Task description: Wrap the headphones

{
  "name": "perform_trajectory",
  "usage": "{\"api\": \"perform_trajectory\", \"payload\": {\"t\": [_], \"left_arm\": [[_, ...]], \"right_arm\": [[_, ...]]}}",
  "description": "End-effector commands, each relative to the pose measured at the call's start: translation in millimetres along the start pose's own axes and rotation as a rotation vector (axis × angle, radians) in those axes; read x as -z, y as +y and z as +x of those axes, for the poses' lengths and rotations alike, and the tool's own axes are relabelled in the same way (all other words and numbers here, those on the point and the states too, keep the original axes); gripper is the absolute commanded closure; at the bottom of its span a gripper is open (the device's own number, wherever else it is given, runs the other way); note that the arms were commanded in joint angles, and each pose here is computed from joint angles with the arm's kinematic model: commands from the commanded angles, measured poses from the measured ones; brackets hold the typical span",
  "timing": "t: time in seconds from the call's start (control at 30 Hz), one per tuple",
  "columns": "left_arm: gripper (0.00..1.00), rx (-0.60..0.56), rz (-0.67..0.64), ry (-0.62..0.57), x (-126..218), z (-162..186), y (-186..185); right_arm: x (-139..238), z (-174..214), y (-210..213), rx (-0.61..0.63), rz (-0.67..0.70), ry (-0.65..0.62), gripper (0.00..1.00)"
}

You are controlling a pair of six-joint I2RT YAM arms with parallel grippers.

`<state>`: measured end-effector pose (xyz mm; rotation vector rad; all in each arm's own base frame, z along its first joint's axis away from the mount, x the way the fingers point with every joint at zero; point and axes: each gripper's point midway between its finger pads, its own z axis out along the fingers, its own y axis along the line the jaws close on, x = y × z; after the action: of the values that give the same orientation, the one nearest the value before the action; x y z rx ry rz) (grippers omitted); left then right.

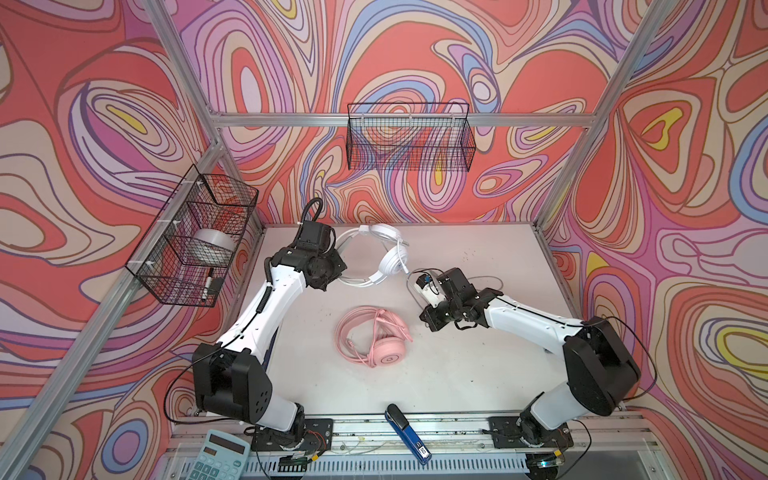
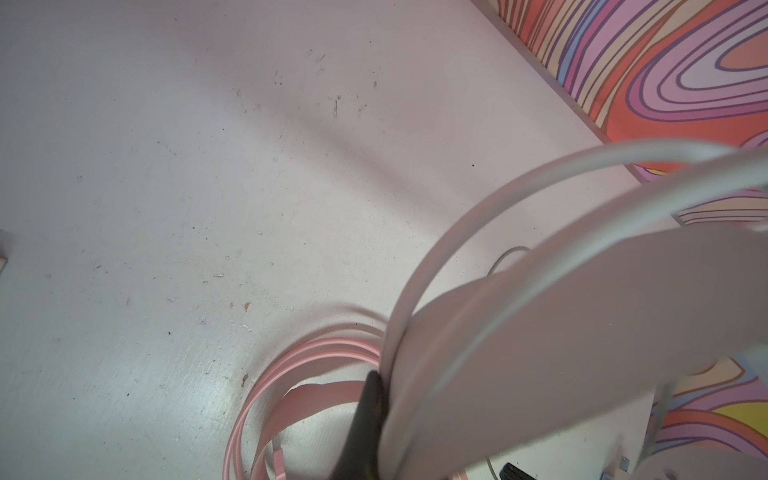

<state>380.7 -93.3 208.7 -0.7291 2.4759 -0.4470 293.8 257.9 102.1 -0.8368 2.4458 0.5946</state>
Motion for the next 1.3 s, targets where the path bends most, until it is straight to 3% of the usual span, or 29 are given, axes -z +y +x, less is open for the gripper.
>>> {"api": "perform_trajectory", "payload": {"t": [0.0, 0.27, 0.53, 0.77, 1.27], "left_arm": [[1.00, 0.087, 0.044, -0.117, 14.0, -25.3, -5.9], [1.00, 0.154, 0.074, -0.127, 10.3, -28.6, -11.0], [1.00, 0.184, 0.065, -0.134, 10.2, -29.4, -8.5], [1.00, 0.203, 0.074, -0.120, 5.9, -28.7, -11.4], [1.00, 0.049, -0.086, -0.111, -2.8, -21.3, -10.2]], "right_arm": [[13.4, 0.5, 7.8, 0.102, 0.030, -0.005, 1.00], [18.7, 7.2, 19.4, 0.212, 0.065, 0.078, 1.00], [19.3, 3.7, 28.7, 0.268, 0.064, 0.033, 1.00], [10.7, 13.6, 38.2, 0.382, 0.095, 0.130, 1.00], [9.1, 3.6, 79.3, 0.675, 0.051, 0.265, 1.00]]}}
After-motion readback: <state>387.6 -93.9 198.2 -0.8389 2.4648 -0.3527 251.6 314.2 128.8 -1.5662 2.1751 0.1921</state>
